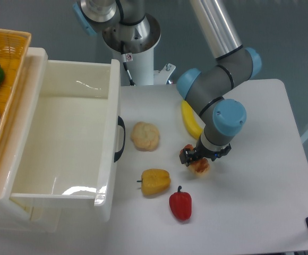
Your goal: Pick up the square bread
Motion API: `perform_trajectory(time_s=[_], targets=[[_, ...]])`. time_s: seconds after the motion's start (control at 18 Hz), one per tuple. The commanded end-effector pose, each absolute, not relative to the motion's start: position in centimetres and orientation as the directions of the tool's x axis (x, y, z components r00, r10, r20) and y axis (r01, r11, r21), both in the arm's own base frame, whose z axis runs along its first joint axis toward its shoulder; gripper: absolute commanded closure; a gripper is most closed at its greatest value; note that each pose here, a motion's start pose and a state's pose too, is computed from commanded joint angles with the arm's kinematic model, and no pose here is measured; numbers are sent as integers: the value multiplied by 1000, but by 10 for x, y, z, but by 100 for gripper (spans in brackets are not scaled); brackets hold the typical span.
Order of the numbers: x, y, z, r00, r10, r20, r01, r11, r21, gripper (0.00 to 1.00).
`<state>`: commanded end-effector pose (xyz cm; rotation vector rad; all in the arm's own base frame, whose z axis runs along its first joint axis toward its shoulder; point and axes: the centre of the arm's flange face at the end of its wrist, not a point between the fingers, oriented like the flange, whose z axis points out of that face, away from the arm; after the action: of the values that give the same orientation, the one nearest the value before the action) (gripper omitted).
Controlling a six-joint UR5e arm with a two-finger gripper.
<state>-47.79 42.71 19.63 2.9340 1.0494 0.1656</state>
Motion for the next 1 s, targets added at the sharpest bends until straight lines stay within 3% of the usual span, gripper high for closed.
perform_trajectory(time_s=[0.28,0.5,0.61,1.0], targets=[[-476,427,195,770,631,92,629,-775,59,40],[-477,428,198,772,629,90,627,-778,53,65],[-479,428,202,777,624,86,622,-782,46,73],[-490,448,248,819,572,45,573,-818,-39,75]])
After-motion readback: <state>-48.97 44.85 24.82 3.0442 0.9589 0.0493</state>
